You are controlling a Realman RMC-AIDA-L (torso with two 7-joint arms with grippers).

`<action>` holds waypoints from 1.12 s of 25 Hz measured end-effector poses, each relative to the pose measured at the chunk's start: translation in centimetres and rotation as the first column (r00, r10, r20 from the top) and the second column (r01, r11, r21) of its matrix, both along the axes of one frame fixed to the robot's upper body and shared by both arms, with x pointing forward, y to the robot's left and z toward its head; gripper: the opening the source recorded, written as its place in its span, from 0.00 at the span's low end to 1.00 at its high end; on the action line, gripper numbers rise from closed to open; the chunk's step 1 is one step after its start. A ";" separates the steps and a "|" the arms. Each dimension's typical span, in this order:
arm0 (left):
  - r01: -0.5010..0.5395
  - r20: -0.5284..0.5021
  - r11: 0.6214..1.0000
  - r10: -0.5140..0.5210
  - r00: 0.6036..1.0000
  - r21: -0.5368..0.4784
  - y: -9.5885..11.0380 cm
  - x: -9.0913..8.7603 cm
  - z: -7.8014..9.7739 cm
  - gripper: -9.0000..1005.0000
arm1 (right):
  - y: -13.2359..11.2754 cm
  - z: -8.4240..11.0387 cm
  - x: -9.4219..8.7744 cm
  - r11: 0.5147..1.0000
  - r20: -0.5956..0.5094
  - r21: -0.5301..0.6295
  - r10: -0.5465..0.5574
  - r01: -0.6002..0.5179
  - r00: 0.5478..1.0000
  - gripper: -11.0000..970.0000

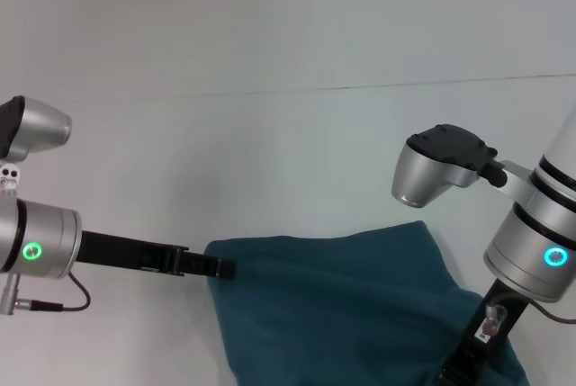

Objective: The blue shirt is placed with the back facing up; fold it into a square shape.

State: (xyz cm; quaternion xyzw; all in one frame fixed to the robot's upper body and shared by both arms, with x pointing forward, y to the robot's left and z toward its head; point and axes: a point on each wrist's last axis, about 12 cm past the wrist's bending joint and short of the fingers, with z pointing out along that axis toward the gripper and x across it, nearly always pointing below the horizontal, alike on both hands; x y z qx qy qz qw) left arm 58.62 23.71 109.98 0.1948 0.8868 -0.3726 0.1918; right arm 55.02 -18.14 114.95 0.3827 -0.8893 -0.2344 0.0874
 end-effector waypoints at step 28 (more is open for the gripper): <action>-0.090 -0.104 0.996 0.089 0.991 -0.011 -2.8 1.1 -1.9 0.69 | 0.1 -0.1 0.0 1.000 0.011 0.009 0.026 -0.026 1.000 0.04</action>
